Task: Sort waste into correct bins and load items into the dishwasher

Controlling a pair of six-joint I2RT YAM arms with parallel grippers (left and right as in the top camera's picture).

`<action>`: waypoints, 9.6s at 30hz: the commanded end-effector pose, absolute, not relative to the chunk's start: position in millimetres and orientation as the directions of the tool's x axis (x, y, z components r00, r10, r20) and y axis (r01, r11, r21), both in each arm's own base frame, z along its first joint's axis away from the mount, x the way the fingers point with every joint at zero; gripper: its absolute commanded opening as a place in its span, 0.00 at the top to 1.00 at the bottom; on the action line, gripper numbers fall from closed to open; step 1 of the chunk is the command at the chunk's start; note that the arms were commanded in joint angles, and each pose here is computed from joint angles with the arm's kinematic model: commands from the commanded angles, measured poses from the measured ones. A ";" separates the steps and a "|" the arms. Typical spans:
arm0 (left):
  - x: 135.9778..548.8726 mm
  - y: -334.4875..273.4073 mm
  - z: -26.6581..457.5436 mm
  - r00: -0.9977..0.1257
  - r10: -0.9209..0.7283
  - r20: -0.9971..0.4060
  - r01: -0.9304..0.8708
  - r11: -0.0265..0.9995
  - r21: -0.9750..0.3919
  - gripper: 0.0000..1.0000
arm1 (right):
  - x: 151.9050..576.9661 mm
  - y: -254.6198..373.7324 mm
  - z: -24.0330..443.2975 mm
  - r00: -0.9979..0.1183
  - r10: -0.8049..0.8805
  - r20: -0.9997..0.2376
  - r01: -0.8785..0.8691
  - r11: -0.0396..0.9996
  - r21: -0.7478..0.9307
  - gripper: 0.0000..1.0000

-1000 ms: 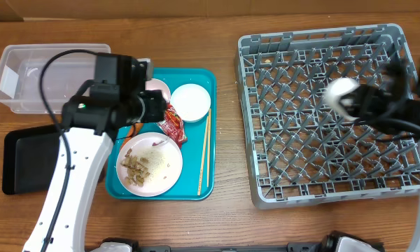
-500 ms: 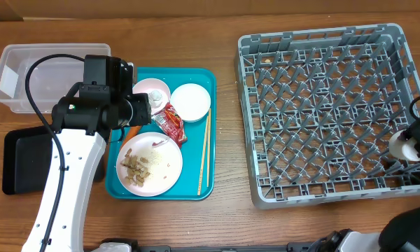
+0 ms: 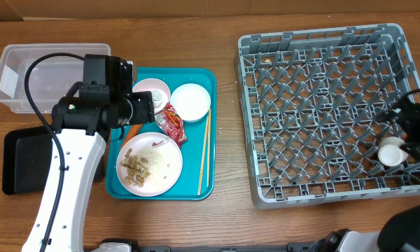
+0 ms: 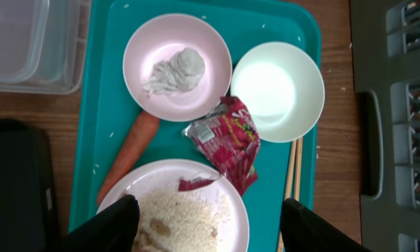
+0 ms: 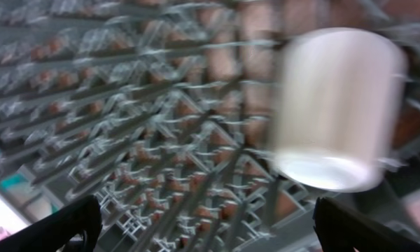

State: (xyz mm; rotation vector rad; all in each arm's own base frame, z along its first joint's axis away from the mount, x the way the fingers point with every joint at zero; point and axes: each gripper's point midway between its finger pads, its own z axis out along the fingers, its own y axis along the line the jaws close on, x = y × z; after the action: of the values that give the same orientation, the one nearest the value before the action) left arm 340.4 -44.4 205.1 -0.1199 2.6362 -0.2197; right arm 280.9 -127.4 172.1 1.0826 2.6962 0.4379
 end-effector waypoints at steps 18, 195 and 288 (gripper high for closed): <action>405.3 -94.9 92.3 -0.935 0.058 -0.351 0.127 0.976 -0.179 0.45 | 318.2 54.1 226.8 -0.928 0.119 -0.352 -0.024 0.926 0.376 0.00; 255.4 37.4 181.8 -0.912 -0.370 -0.174 -0.361 0.929 -0.082 0.36 | 450.1 257.5 134.8 -0.910 -0.036 -0.412 -0.125 0.973 0.193 0.96; 246.5 98.3 183.2 -0.732 -0.649 -0.205 -0.650 0.756 -0.073 0.32 | 504.2 263.7 189.2 -0.802 -0.013 -0.598 -0.060 0.997 0.058 0.96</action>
State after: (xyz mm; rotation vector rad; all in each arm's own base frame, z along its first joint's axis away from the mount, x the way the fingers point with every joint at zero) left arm 246.4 97.7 184.4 -0.9937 2.7453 0.0091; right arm 447.3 341.1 59.0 -0.2164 2.7903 0.2673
